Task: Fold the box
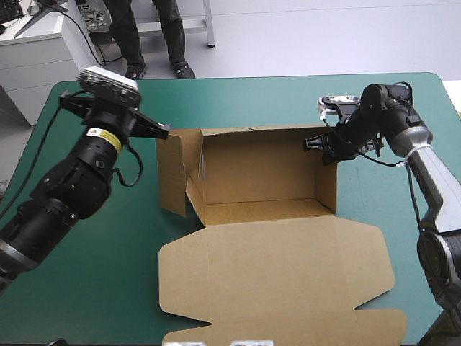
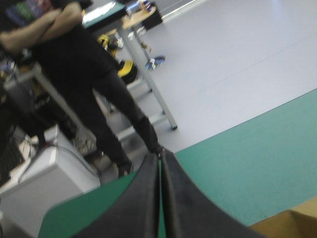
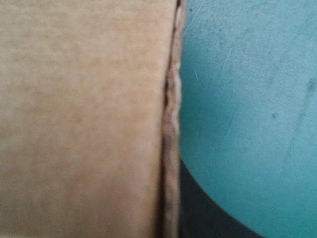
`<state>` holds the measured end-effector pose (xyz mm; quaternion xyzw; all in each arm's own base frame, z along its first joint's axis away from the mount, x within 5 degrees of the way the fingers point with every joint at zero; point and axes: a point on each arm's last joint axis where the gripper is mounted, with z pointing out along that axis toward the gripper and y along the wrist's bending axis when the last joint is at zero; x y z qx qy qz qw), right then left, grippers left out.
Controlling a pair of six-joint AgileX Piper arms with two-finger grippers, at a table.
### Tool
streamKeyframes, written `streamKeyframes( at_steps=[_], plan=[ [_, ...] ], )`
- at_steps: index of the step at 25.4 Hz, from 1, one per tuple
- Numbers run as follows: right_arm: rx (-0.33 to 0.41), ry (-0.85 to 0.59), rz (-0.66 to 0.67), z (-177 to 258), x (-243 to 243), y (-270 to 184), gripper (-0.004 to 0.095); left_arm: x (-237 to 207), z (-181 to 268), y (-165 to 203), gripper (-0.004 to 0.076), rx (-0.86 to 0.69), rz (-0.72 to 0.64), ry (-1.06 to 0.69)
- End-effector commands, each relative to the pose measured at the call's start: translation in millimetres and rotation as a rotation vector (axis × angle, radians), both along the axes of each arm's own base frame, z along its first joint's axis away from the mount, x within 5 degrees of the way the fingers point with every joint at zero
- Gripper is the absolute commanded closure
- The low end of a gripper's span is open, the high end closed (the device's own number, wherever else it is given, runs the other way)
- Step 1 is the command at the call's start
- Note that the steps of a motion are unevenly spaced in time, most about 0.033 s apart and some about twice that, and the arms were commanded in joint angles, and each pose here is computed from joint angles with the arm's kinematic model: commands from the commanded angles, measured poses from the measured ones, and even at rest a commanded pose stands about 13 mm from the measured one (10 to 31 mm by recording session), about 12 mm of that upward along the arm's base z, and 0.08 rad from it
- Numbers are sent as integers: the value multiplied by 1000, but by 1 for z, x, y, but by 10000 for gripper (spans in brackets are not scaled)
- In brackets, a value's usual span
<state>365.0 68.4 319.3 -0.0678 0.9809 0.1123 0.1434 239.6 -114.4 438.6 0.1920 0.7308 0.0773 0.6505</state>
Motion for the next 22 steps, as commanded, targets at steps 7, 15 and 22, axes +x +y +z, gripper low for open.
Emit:
streamKeyframes(
  at_steps=[7,15,22],
  plan=[
    [55,-15,6,-10,40,19,903,23,-21,85,726,-300,146,346],
    [8,-55,-20,-10,53,16,595,31,-47,106,726,-341,152,573],
    [0,-156,-14,28,53,14,340,36,-53,113,726,-387,144,603]
  ],
)
